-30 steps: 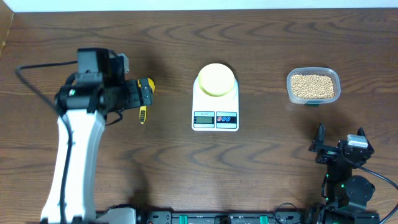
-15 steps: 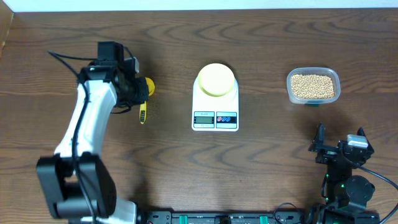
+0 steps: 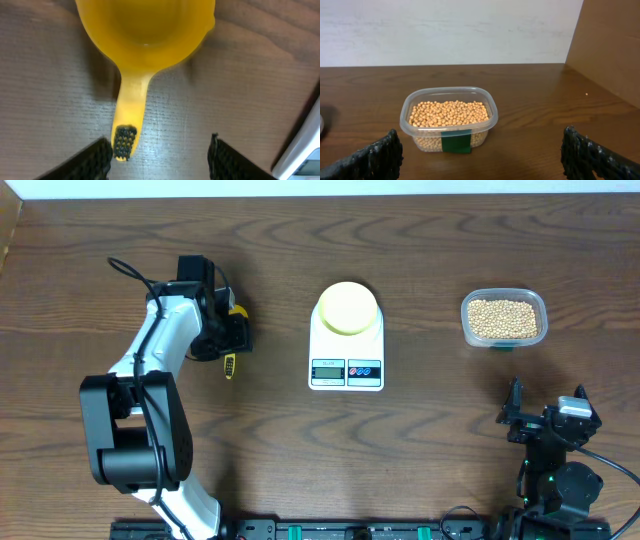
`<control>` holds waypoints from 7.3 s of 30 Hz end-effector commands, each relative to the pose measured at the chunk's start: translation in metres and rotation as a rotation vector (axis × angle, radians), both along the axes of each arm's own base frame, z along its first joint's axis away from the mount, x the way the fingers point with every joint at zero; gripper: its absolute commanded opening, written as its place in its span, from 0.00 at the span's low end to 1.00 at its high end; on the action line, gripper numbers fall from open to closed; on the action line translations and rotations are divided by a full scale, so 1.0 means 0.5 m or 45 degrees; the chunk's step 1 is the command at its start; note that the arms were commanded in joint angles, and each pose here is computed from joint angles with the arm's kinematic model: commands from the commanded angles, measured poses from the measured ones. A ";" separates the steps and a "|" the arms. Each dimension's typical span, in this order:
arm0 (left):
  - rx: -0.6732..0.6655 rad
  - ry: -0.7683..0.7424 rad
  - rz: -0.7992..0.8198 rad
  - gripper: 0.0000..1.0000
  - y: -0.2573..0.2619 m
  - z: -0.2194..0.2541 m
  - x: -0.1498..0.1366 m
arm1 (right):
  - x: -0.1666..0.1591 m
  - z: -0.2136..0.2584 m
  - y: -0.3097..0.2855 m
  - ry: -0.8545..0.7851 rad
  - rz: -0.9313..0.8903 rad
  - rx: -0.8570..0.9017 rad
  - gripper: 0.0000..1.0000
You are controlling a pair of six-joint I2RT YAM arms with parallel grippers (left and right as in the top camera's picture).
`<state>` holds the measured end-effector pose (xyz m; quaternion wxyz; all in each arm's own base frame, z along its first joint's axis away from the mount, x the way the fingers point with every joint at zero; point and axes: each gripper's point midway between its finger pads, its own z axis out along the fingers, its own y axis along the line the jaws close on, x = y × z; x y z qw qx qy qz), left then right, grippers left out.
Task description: Scoop item into bowl and weigh 50g on scale
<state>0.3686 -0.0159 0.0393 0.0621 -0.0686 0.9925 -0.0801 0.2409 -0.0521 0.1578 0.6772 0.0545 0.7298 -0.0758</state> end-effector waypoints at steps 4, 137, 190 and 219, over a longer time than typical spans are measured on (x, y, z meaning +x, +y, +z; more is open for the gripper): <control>0.161 -0.070 0.005 0.64 0.042 -0.010 0.022 | 0.000 -0.002 0.000 0.002 -0.003 0.017 0.99; 0.093 -0.188 0.249 0.93 0.019 -0.094 0.026 | 0.000 -0.002 0.000 0.002 -0.003 0.017 0.99; 0.092 -0.196 0.249 0.94 0.019 -0.093 0.029 | 0.000 -0.002 0.000 0.002 -0.003 0.017 0.99; 0.092 -0.206 0.249 0.98 0.019 -0.092 0.032 | 0.000 -0.002 0.000 0.002 -0.003 0.017 0.99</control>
